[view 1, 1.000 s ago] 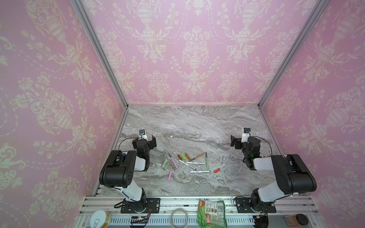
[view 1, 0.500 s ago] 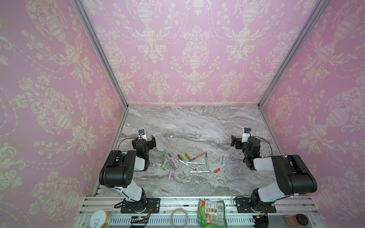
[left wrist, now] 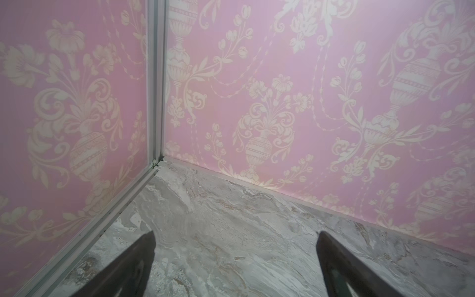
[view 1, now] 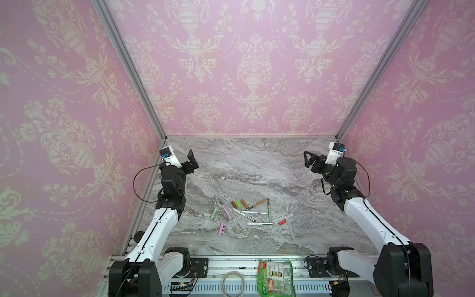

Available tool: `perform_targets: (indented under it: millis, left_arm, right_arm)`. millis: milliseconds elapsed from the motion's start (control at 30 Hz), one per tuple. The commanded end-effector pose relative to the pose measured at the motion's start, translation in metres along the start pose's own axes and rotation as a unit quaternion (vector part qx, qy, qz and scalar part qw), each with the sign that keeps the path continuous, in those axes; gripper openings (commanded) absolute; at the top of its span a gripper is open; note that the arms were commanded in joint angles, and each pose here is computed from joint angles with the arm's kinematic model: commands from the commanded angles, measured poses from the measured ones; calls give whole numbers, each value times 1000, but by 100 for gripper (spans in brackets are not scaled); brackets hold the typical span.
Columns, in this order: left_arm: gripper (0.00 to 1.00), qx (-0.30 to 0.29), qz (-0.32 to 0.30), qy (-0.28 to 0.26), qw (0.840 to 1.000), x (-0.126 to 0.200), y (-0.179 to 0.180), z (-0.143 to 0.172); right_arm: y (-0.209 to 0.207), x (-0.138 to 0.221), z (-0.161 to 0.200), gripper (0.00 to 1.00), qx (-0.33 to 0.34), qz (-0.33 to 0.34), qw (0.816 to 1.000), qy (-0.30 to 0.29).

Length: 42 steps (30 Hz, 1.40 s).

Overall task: Insert pens into pen caps
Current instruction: Pick up a pen at the center of the table.

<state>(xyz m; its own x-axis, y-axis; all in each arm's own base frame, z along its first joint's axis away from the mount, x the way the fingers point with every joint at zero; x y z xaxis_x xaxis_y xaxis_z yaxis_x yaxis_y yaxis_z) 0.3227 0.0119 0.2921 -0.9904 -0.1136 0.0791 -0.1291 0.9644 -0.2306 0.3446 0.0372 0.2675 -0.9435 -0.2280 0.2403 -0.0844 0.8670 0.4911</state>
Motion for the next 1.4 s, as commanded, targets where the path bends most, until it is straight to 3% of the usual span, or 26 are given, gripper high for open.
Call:
perform_targets:
  millis: [0, 133, 233, 300, 433, 567, 733, 833, 1367]
  left_arm:
    - [99, 49, 54, 162, 984, 6, -14, 43]
    - [99, 18, 82, 226, 970, 20, -36, 45]
    - [99, -31, 105, 271, 956, 35, -53, 55]
    - [98, -51, 135, 291, 946, 46, -67, 63]
    - [95, -45, 172, 310, 934, 61, -80, 74]
    - [94, -30, 187, 314, 930, 69, -82, 83]
    - [94, -26, 201, 326, 923, 73, -86, 90]
    - [94, -29, 212, 329, 920, 77, -89, 91]
    - [95, -34, 216, 333, 917, 78, -91, 94]
  right_arm:
    - [28, 0, 50, 99, 55, 7, 984, 169]
    - [56, 5, 76, 96, 131, 71, 948, 283]
    - [65, 19, 101, 86, 157, 114, 910, 366]
    - [68, 31, 117, 84, 181, 140, 891, 392]
    - [68, 49, 145, 73, 179, 168, 870, 429]
    - [73, 53, 170, 64, 160, 169, 863, 449]
    - [81, 49, 203, 60, 149, 167, 852, 472]
    - [87, 43, 216, 57, 134, 166, 855, 472]
    - [87, 3, 254, 45, 129, 190, 847, 479]
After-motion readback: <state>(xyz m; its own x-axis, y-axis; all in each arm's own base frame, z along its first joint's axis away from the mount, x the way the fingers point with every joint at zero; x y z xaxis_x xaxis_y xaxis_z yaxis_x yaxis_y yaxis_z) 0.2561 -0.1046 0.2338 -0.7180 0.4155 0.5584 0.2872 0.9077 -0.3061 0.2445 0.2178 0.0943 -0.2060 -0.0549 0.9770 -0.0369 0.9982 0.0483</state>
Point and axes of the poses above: each gripper's point midway between its finger pads, its own x axis back along the fingers, its own y axis along the line the jaws close on, z = x × y, the point moved 6 cm from there along x, back along the fingers, and after that the axes turned 4 degrees about -x, right-handed, at the moved point
